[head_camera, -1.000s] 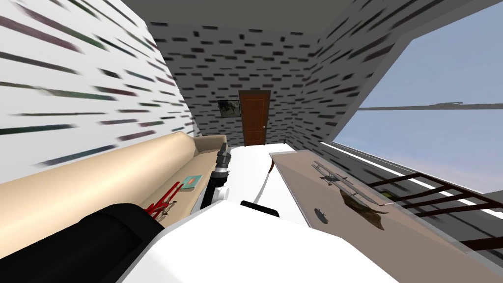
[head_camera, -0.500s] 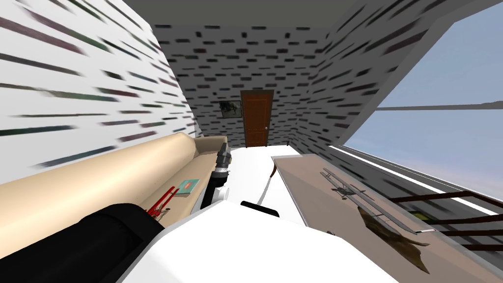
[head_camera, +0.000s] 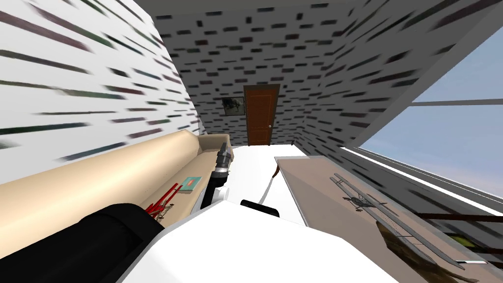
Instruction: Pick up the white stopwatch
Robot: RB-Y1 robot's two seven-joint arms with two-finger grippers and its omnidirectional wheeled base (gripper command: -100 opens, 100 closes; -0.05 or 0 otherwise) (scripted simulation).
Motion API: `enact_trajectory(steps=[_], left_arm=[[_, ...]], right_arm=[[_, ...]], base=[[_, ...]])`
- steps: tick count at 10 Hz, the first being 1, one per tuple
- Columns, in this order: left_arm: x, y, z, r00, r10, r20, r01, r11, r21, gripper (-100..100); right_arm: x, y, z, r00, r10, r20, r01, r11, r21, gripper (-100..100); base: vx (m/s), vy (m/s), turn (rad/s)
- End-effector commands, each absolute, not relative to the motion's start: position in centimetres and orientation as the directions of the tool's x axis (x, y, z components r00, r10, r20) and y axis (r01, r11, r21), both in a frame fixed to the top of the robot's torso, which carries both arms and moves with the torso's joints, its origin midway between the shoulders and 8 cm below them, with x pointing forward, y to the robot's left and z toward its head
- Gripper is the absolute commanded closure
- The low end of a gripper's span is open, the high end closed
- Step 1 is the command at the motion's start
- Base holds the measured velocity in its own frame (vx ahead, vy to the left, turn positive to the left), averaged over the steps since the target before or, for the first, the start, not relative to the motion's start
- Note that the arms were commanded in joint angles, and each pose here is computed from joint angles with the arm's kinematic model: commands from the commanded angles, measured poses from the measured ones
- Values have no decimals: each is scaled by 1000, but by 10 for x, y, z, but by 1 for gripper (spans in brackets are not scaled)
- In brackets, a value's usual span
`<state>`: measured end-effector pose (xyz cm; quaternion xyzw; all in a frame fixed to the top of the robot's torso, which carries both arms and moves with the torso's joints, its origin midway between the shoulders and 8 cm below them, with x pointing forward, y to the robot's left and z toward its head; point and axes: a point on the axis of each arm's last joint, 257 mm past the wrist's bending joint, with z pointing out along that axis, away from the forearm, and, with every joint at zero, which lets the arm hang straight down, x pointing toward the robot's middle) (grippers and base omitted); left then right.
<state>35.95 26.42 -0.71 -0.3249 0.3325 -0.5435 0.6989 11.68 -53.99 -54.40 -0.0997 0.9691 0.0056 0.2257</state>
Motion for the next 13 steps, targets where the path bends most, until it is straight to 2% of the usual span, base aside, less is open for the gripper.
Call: enact_trajectory(steps=[1, 3, 4, 5, 9, 10, 11, 13], left_arm=[[359, 264, -7, 188, -976, -112, 544, 198, -816, 0], [359, 264, -7, 188, -976, -112, 544, 198, -816, 0], [360, 264, -7, 188, -976, -112, 544, 198, -816, 0], [359, 264, -7, 188, -976, -112, 543, 198, -816, 0], [359, 264, -7, 188, -976, -112, 543, 198, -816, 0], [359, 264, -7, 188, -976, -112, 543, 198, -816, 0], [359, 264, -7, 188, -976, -112, 543, 198, -816, 0], [359, 264, -7, 188, -976, -112, 543, 198, -816, 0]], right_arm=[[120, -543, -550, -885, -147, -441, -147, 989, -36, -100], [124, -545, -558, -892, -85, -444, -77, 996, -36, -100], [123, -544, -556, -890, -106, -444, -101, 994, -35, -100], [123, -544, -556, -890, -102, -444, -96, 995, -36, 100], [122, -544, -556, -891, -103, -442, -98, 995, -35, 100], [122, -544, -556, -891, -103, -443, -98, 995, -35, 0], [122, -544, -554, -889, -116, -443, -112, 993, -36, 100], [119, -542, -547, -883, -163, -440, -164, 986, -35, 100]], base=[[-173, -19, 297], [-177, -4, 359], [-74, -2, 69], [-13, 0, -16], [-2, 0, 2], [0, 0, 0], [51, -15, -199], [121, 3, -319]])
